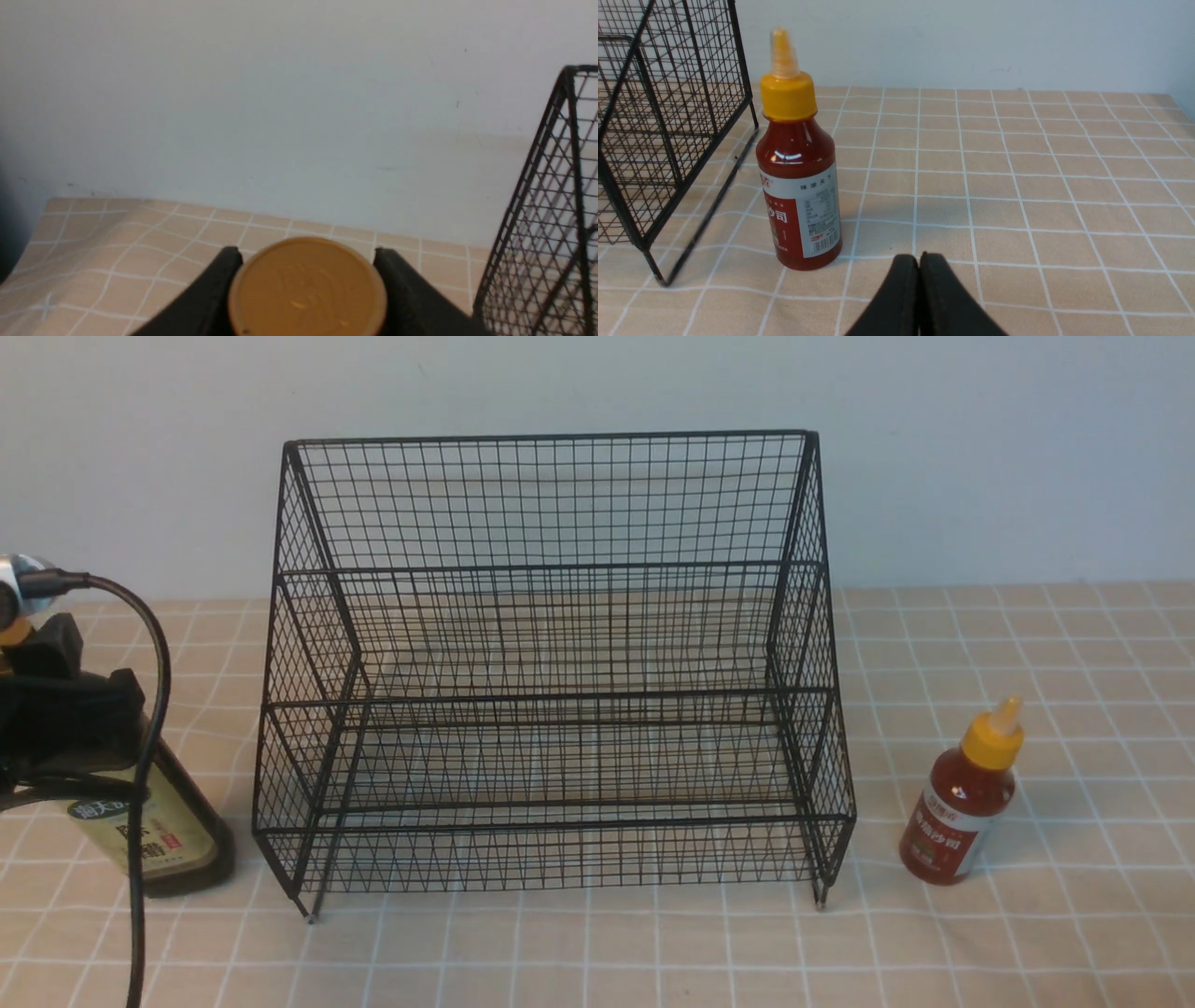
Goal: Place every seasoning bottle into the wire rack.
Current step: Use the left arm to put the condiment bottle back on the shelf
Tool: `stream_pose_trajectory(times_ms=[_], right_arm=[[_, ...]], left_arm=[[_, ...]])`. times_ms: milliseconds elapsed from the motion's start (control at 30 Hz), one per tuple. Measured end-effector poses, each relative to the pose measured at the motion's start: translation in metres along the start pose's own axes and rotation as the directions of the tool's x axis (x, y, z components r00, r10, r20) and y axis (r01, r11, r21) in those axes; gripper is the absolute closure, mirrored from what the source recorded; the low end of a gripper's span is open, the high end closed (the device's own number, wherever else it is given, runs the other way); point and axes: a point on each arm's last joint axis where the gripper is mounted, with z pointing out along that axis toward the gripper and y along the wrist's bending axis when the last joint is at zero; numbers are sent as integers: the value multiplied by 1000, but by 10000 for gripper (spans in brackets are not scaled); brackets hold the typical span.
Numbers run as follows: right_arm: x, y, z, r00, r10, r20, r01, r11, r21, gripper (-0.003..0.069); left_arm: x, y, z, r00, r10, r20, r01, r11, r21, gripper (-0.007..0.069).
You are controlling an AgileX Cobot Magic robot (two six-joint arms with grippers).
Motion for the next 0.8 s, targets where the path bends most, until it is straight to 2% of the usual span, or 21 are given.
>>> stream_pose_trajectory(times_ms=[67,133,167,200,367,467,500,600,700,800], right_arm=[[0,0,0,1000,0,0,0,1000,0,671],[0,0,0,1000,0,0,0,1000,0,671],[0,0,0,1000,0,0,0,1000,0,671],[0,0,0,1000,0,0,0,1000,0,671],[0,0,0,1000,0,0,0,1000,0,671],[0,0,0,1000,0,0,0,1000,0,671],[0,0,0,1000,0,0,0,1000,0,671],[0,0,0,1000,0,0,0,1000,0,671],[0,0,0,1000,0,0,0,1000,0,671],[0,0,0,1000,0,0,0,1000,0,671]], left_arm=[[-13,-3,-4,1000,8,13,-8,1000,23,314],[-43,-9,-11,999,29,30,-32,996,79,314],[-57,-11,-15,998,33,54,-36,998,55,314],[-70,-13,-19,996,41,73,-49,993,111,314],[-121,-19,-34,984,45,170,-72,986,154,314],[-133,-23,-37,983,6,185,-40,982,183,314],[-140,-31,-40,980,-47,191,2,973,229,314],[-142,-46,-42,979,-100,180,41,951,306,314],[-140,-64,-37,976,-130,174,58,928,369,314],[-134,-78,-27,975,-128,180,50,922,384,314]])
